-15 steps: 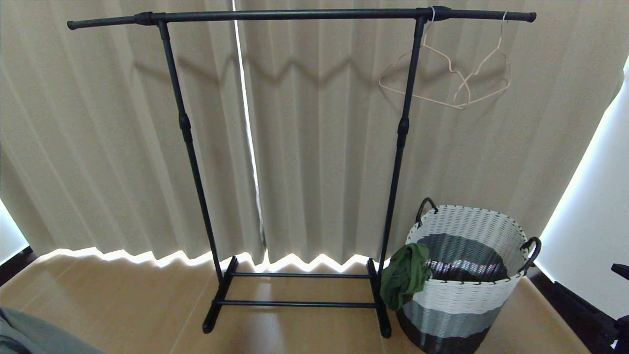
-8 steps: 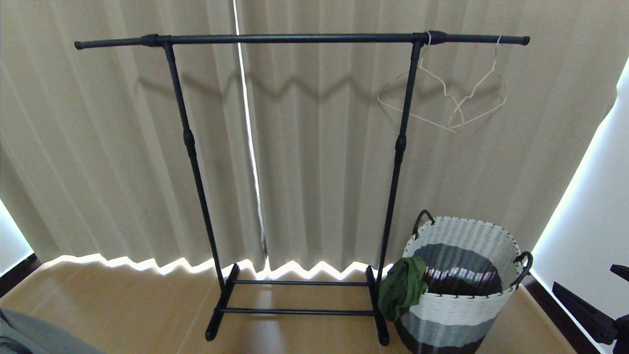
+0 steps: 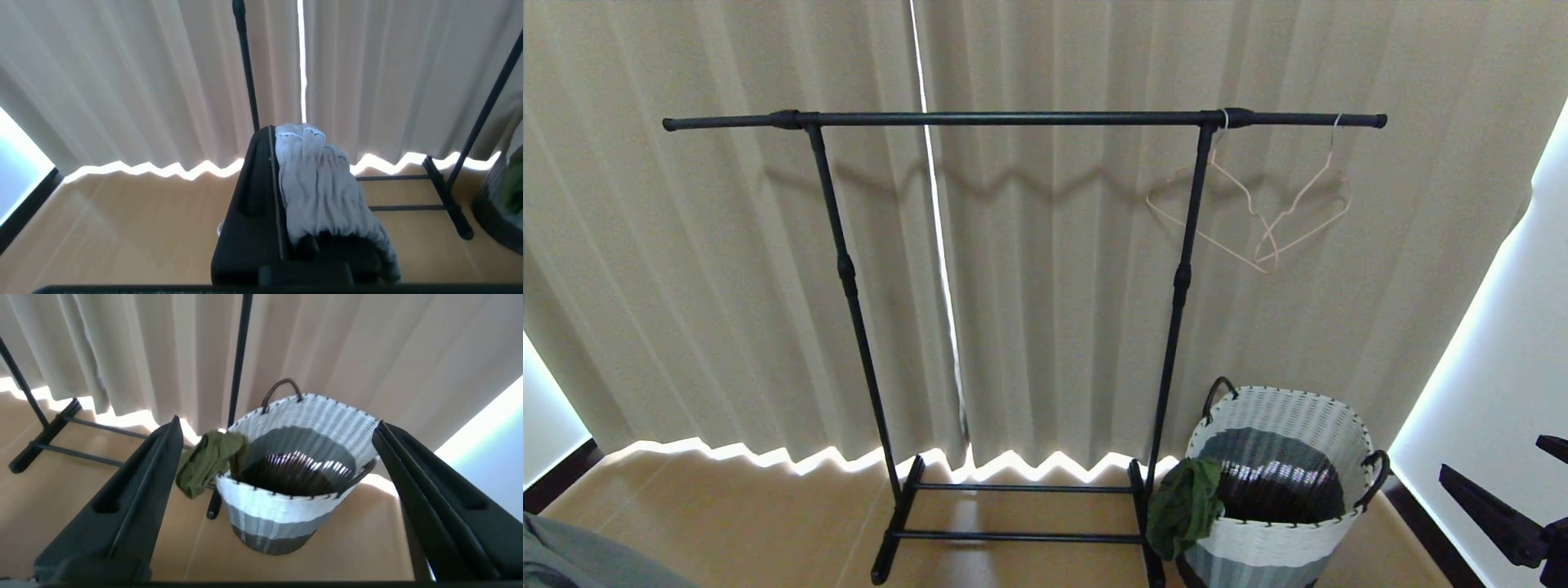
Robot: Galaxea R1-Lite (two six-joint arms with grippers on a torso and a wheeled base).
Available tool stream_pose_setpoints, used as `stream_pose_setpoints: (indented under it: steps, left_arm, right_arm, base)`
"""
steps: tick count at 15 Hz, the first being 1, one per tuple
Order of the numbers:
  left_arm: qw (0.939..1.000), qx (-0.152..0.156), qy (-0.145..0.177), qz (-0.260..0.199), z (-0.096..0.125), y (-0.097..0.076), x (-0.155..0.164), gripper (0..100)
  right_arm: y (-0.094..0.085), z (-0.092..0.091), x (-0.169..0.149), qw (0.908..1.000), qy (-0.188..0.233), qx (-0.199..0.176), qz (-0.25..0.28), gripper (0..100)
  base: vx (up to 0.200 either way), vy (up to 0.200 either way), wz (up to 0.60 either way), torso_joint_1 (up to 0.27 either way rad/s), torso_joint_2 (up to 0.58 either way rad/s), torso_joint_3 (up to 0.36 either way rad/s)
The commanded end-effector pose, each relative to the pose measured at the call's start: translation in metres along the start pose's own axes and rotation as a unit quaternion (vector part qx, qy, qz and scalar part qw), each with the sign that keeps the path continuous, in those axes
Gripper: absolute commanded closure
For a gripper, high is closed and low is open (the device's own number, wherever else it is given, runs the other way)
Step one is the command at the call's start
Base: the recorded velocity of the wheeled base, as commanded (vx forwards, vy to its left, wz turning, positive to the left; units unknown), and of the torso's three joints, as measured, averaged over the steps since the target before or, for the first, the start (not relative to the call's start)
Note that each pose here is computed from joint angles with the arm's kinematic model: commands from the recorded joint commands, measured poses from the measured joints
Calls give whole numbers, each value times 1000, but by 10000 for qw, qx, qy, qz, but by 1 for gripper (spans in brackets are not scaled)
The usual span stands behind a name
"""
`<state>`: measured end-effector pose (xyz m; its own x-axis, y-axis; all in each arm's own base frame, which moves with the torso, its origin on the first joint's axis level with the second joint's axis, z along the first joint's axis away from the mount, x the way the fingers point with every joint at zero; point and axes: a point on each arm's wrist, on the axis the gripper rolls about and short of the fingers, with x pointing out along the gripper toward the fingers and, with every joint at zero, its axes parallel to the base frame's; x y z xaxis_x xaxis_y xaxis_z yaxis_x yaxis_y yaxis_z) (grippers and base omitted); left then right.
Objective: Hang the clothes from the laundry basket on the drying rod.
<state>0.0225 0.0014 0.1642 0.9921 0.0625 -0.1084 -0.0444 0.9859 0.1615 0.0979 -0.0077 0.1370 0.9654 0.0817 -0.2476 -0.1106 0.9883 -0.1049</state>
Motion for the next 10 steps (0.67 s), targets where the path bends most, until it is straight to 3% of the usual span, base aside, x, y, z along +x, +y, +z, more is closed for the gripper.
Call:
stream_pose_setpoints:
  steps: [1, 10]
  left_arm:
    - [10000, 1, 12, 2, 0, 0, 1, 100]
    - [10000, 11, 17, -14, 0, 0, 1, 100]
  right_arm:
    - [0, 0, 0, 10000, 10, 1, 4, 0]
    - [0, -1, 0, 10000, 3, 0, 2, 0]
  base:
    - [0, 0, 0, 203, -491, -276]
    - [0, 0, 0, 224, -507, -287]
